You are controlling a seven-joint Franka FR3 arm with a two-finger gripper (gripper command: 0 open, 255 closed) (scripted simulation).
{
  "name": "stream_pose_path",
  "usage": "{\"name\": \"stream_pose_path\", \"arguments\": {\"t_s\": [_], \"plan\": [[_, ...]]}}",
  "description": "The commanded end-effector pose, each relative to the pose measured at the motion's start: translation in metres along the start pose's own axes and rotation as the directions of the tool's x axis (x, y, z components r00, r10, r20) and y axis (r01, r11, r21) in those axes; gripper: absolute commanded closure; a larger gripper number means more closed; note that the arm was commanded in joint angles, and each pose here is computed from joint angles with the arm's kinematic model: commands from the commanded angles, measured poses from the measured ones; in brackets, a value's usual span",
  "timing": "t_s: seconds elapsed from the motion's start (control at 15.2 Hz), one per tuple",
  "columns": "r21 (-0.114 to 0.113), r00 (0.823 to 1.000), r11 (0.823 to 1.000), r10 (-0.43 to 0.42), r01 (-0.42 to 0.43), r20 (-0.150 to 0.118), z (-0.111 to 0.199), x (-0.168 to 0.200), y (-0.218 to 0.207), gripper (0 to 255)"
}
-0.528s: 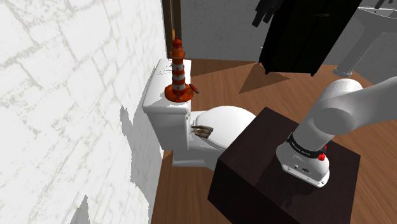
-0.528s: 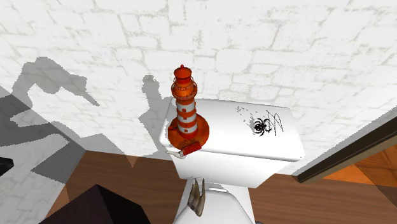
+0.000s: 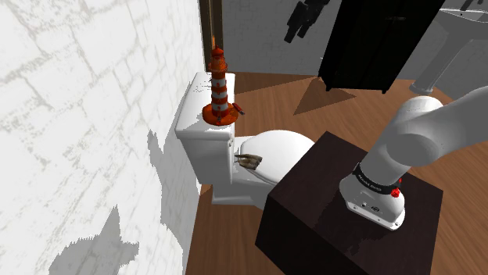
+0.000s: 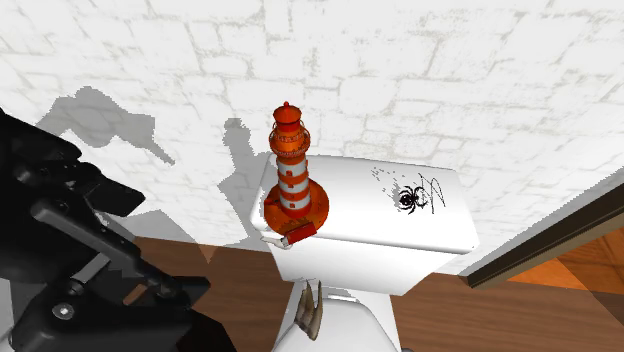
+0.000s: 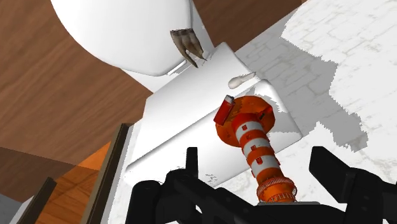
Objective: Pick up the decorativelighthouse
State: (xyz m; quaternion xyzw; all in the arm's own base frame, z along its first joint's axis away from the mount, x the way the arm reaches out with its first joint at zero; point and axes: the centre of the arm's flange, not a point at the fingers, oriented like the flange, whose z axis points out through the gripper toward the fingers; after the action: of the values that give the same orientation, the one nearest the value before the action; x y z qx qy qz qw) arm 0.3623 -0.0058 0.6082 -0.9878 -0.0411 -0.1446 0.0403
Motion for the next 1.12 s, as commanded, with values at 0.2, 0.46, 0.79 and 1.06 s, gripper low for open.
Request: {"name": "stream_pose_path", "arguments": {"t_s": [0.2, 0.46, 0.79, 1.06], "plan": [[0.034, 0.998, 0.999, -0.040, 0.042, -0.037, 0.047, 0.037, -0.021, 0], [0.059, 0.995, 0.995, -0.071, 0.075, -0.067, 0.081, 0.068, -0.038, 0], [0.090, 0.989, 0.989, -0.109, 0.118, -0.104, 0.122, 0.106, -0.062, 0], [0.112, 0.982, 0.982, -0.136, 0.151, -0.133, 0.151, 0.135, -0.082, 0]]}}
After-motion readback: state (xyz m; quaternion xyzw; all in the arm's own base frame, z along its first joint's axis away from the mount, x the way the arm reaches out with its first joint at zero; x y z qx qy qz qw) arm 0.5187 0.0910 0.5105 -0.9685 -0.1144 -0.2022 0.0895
